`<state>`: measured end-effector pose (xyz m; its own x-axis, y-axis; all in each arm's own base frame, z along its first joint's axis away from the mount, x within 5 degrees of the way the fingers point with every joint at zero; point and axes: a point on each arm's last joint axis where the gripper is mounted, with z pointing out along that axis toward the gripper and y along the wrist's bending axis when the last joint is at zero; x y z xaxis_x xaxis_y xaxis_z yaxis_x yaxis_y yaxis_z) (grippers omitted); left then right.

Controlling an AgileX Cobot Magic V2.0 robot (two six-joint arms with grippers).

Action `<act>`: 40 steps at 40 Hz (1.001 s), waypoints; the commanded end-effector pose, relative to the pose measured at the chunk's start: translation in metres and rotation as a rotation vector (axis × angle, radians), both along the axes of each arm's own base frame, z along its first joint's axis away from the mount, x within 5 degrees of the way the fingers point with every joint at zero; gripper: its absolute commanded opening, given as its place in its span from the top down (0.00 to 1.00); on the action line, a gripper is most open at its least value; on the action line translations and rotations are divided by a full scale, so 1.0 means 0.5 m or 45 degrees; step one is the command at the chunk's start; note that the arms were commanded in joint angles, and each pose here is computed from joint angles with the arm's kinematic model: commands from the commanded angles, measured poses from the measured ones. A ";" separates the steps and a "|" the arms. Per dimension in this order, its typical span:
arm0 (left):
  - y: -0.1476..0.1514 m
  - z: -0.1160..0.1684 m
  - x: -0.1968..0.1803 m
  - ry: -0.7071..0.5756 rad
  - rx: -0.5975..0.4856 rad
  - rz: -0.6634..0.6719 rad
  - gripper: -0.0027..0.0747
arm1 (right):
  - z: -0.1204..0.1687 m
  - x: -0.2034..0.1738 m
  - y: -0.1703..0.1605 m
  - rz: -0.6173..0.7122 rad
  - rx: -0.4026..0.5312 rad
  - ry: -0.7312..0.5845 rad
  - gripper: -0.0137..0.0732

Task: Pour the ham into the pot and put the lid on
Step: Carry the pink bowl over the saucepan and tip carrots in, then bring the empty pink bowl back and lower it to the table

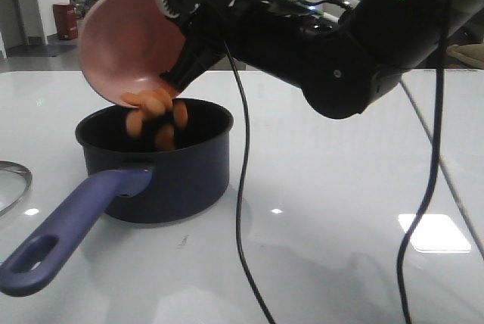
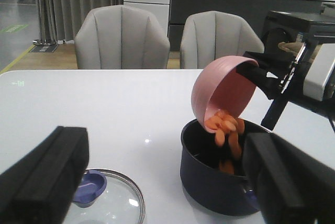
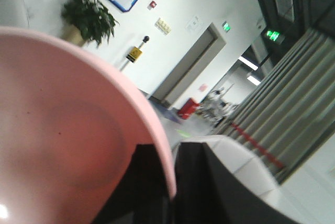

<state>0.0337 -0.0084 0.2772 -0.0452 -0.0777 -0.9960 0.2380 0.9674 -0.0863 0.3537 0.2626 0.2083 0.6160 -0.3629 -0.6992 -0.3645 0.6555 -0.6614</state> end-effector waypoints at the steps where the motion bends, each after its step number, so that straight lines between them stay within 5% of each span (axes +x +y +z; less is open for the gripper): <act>1: -0.001 0.027 0.001 -0.092 -0.035 -0.013 0.14 | 0.094 -0.017 -0.011 -0.048 0.092 -0.366 0.69; 15: -0.001 0.027 0.001 -0.092 -0.035 -0.013 0.14 | 0.094 -0.020 -0.008 -0.050 0.071 -0.390 0.69; 23: -0.001 0.027 0.001 -0.092 -0.035 -0.013 0.14 | 0.097 -0.040 0.010 -0.036 -0.220 -0.704 0.69; 27: -0.001 0.027 0.001 -0.092 -0.035 -0.013 0.14 | 0.097 -0.039 0.009 -0.054 -0.234 -0.718 0.69; 32: -0.001 0.027 0.001 -0.092 -0.035 -0.013 0.14 | 0.106 -0.023 -0.009 -0.086 0.043 -0.439 0.69; 36: -0.001 0.027 0.001 -0.092 -0.035 -0.013 0.14 | 0.114 -0.011 -0.028 -0.033 0.432 -0.106 0.69; 40: -0.001 0.027 0.001 -0.092 -0.035 -0.013 0.14 | 0.120 -0.003 -0.041 -0.001 0.682 0.200 0.69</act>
